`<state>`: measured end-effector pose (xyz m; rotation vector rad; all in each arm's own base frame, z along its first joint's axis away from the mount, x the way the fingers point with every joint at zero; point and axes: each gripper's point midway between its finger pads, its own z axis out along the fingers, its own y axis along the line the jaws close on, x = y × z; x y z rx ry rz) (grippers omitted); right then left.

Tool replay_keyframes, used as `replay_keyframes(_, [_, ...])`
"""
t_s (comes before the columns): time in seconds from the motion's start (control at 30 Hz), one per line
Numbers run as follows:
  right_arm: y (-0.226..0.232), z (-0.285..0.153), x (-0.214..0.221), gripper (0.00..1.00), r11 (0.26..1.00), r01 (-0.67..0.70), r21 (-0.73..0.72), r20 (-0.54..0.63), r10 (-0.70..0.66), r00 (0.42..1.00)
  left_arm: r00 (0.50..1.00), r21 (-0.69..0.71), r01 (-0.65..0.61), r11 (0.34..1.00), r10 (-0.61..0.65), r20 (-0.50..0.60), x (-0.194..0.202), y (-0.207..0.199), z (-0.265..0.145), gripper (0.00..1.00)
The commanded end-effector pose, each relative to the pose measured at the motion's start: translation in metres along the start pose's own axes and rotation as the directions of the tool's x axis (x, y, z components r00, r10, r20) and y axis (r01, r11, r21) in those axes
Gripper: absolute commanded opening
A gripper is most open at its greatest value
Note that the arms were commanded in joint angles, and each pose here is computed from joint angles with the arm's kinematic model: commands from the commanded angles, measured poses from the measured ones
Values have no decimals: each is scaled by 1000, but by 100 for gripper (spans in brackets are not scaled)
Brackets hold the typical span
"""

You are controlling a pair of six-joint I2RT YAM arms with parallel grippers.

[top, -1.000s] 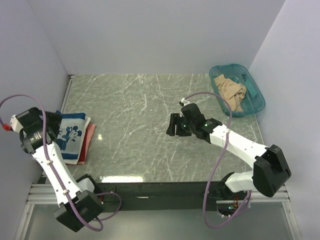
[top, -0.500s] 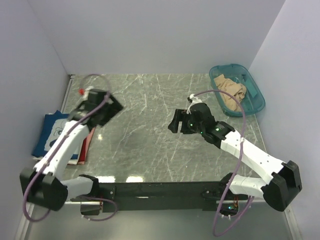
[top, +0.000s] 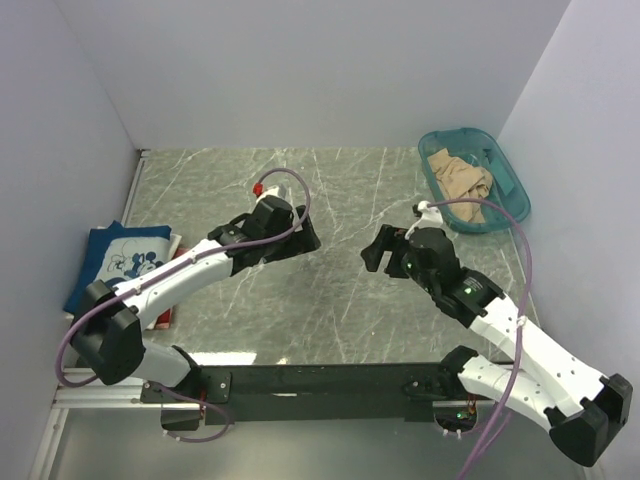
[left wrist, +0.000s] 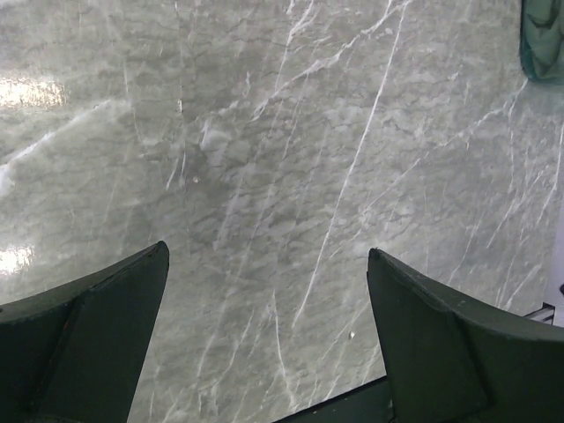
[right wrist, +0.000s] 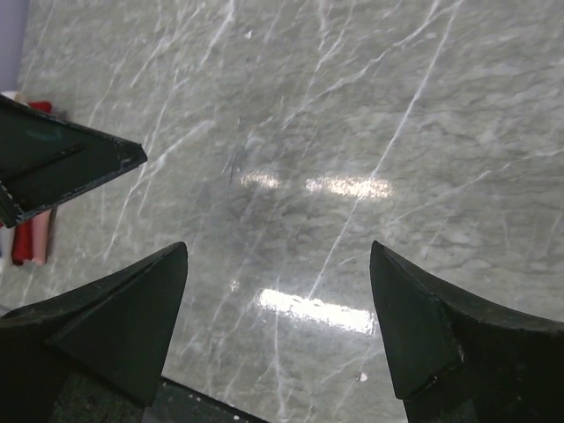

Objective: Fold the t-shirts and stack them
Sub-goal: Reset both grippers

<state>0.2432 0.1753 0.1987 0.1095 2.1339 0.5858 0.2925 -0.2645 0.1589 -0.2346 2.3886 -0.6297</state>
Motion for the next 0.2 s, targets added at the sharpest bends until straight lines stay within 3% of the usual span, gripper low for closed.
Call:
replay_keyframes(0.0, [-9, -6, -12, 90, 999, -10, 41, 77, 7, 997, 999, 61, -23, 998, 22, 23, -4, -12, 2, 99])
replay_keyframes(0.17, [-10, -7, -15, 90, 999, -14, 47, 86, 9, 996, 1000, 86, -19, 996, 17, 27, -4, -14, -3, 99])
